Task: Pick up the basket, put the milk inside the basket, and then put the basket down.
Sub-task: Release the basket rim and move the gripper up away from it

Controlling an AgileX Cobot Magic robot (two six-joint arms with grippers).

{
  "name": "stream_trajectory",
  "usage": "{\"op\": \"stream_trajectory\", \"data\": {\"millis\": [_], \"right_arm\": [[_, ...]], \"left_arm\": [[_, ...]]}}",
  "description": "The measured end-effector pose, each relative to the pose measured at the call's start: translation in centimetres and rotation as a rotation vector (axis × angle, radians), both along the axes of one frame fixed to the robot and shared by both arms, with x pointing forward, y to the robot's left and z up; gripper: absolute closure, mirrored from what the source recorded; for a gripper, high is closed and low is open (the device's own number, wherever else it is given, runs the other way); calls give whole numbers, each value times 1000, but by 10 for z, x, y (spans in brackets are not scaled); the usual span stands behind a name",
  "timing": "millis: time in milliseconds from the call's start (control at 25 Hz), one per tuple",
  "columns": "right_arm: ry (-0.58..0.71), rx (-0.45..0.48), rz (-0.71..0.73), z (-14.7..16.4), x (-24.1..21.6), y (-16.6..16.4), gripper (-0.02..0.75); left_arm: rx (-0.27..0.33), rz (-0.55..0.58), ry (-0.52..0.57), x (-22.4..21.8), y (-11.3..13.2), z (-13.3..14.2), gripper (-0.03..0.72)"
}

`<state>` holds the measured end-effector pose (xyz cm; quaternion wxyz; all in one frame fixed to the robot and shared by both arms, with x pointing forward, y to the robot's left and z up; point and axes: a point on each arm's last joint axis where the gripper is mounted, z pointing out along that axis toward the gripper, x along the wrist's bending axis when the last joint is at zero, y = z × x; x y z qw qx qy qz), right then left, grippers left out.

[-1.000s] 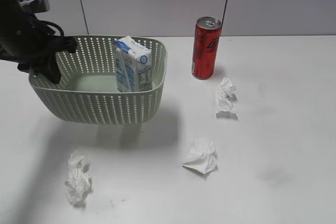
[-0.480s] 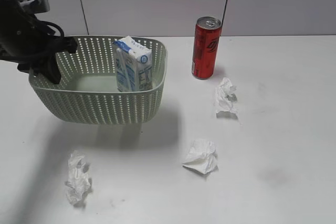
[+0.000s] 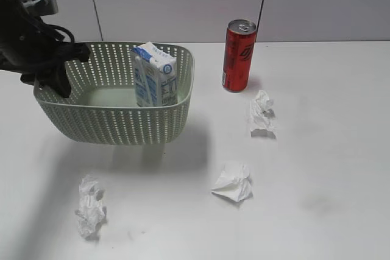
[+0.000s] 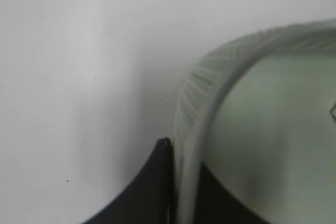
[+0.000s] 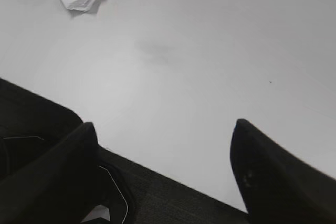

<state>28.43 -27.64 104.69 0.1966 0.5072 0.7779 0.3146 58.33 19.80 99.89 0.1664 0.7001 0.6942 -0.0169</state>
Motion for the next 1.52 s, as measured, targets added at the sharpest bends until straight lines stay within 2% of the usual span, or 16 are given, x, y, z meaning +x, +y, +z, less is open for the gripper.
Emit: {"op": "stream_trajectory", "data": {"millis": [200, 440, 640, 1080, 1520], "right_arm": [[-61, 19, -165, 3, -6, -10, 148], [-221, 44, -349, 8, -29, -17, 148], [-351, 71, -358, 8, -50, -17, 148], [-356, 93, -350, 8, -51, -16, 148], [-356, 93, -350, 8, -51, -16, 148]], "left_arm": [[0, 0, 2, 0, 0, 0, 703], [1, -2, 7, -1, 0, 0, 703], [1, -1, 5, 0, 0, 0, 703], [-32, 22, -16, 4, -3, -2, 703], [-34, 65, 34, 23, -8, -55, 703]]}}
